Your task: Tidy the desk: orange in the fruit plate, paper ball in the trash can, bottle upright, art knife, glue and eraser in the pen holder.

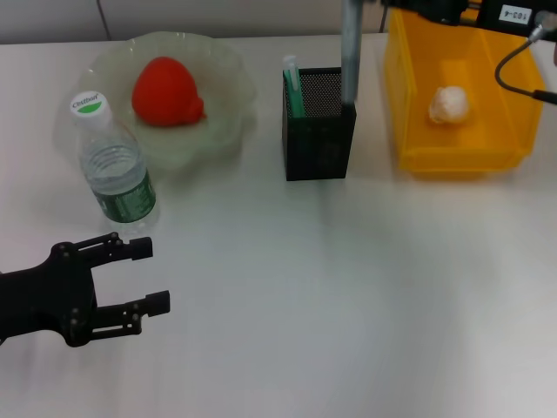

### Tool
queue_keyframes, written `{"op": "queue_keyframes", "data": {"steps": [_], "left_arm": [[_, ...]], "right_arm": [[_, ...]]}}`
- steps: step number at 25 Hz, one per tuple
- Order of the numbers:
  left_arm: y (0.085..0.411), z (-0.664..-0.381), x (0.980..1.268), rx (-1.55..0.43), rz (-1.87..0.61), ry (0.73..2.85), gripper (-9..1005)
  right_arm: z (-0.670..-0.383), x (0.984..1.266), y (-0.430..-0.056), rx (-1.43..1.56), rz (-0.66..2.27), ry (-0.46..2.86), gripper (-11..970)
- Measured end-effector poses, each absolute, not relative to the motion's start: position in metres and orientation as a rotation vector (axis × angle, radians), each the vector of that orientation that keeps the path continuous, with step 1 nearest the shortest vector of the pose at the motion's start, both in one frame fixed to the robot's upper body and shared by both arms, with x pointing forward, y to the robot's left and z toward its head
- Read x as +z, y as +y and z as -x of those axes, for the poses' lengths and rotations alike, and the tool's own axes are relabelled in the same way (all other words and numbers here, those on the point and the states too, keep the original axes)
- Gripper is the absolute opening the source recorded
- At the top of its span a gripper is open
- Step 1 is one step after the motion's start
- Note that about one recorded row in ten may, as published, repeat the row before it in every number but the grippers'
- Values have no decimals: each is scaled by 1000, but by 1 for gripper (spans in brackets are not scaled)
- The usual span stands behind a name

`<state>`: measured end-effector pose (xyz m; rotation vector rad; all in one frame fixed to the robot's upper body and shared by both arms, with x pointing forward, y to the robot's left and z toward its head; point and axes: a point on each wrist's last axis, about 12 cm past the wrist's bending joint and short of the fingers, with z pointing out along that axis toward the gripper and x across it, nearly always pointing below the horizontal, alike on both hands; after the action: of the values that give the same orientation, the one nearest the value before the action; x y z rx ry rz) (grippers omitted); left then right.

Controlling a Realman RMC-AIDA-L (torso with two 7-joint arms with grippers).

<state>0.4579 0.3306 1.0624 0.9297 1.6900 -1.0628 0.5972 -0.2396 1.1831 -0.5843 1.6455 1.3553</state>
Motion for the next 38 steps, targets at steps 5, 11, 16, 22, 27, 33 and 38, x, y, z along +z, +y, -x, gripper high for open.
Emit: {"op": "queue_keyframes", "data": {"steps": [5, 11, 16, 22, 27, 33, 38], "left_arm": [[329, -459, 1063, -1068, -932, 1684, 801], [326, -459, 1063, -1065, -927, 1676, 801], [325, -461, 1063, -1067, -928, 1673, 801], [325, -461, 1064, -1071, -931, 1667, 801], [328, -461, 1067, -1073, -923, 1649, 801], [340, -459, 1077, -1080, -934, 1621, 801], [349, -452, 1087, -1134, -990, 1589, 801]], "right_arm": [[-580, 1140, -235, 1132, 579, 1313, 132], [-575, 1100, -217, 779, 581, 1228, 131], [-591, 1087, -202, 675, 617, 1348, 130], [-593, 1086, -201, 719, 580, 1392, 214], [-585, 1099, -222, 898, 520, 1379, 438], [-529, 1121, -268, 1145, 867, 1382, 584], [-473, 1108, -302, 1278, 1001, 1467, 685]]}}
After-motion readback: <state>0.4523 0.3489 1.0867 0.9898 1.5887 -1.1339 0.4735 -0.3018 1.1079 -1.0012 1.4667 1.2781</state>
